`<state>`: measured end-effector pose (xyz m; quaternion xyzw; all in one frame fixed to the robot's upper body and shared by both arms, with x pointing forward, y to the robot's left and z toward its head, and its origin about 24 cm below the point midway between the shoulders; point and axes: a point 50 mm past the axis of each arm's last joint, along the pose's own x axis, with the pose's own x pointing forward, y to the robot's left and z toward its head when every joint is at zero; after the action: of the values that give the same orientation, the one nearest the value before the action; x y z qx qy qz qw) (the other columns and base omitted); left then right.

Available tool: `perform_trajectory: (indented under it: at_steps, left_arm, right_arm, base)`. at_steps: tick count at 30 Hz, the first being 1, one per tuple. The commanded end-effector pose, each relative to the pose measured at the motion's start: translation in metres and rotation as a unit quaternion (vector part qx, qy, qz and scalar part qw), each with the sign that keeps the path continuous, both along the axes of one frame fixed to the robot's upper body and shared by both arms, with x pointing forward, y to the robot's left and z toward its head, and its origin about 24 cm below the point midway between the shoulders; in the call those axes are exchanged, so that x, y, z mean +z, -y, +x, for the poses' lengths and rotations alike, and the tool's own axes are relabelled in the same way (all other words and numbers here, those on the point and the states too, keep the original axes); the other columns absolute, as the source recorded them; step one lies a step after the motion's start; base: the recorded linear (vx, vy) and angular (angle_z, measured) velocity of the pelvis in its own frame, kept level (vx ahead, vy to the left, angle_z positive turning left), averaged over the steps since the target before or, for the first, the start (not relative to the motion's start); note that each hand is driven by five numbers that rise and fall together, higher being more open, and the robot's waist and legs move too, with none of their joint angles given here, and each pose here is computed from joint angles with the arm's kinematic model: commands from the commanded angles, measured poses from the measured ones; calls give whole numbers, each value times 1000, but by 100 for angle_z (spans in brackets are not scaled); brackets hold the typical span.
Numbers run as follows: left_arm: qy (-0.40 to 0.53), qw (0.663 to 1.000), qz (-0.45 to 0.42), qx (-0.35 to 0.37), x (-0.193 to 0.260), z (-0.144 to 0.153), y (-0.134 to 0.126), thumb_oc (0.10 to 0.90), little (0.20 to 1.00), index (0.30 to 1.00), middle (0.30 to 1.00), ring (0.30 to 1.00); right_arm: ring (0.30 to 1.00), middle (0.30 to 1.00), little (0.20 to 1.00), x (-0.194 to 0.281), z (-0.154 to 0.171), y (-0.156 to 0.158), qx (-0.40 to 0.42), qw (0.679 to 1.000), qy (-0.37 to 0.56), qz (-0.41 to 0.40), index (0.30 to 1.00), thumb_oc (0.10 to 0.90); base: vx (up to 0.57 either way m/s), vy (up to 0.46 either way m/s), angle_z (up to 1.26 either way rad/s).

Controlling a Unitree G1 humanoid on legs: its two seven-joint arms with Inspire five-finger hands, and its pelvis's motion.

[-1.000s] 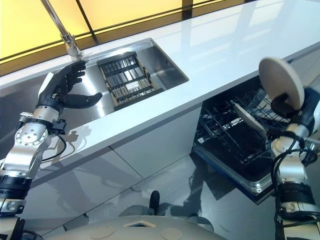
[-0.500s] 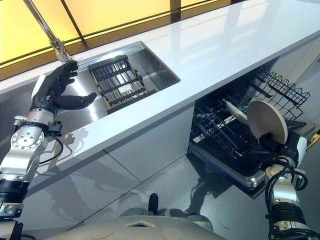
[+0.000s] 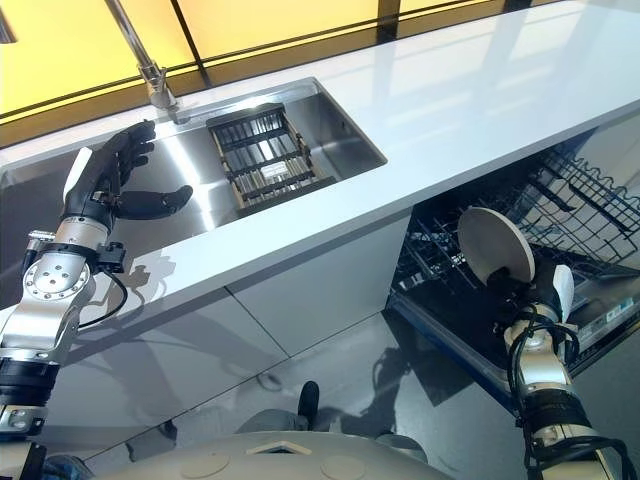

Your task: Pick up plates and place into dishwasher.

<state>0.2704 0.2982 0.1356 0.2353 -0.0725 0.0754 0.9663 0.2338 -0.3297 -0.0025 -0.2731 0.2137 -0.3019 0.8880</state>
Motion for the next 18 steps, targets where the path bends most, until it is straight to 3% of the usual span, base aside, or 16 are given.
perform_trajectory:
  at_steps: [1, 15, 16, 17, 18]
  left_arm:
    - [131, 990, 42, -21, 59, 5, 5, 800, 900, 900, 900, 900]
    - [127, 990, 45, -49, 70, 10, 17, 800, 900, 900, 900, 900]
    - [126, 990, 45, -52, 70, 10, 18, 800, 900, 900, 900, 900]
    - [126, 990, 46, -52, 70, 10, 18, 800, 900, 900, 900, 900]
    - [125, 990, 47, -54, 69, 10, 19, 800, 900, 900, 900, 900]
  right_arm:
    - [300, 300, 200, 55, 36, 14, 9, 994, 64, -92, 300, 100]
    - [300, 300, 200, 8, 23, 22, -8, 983, -159, -89, 300, 100]
    - [476, 476, 406, 4, 23, 20, -5, 983, -164, -80, 476, 306]
    - [764, 764, 741, 4, 23, 20, -5, 983, -164, -80, 764, 641]
    - [900, 900, 900, 4, 24, 17, -4, 984, -159, -75, 900, 800]
  base:
    - [29, 30, 10]
    - [21, 17, 13]
    - [22, 4, 4]
    - [35, 6, 4]
    - [31, 3, 2]
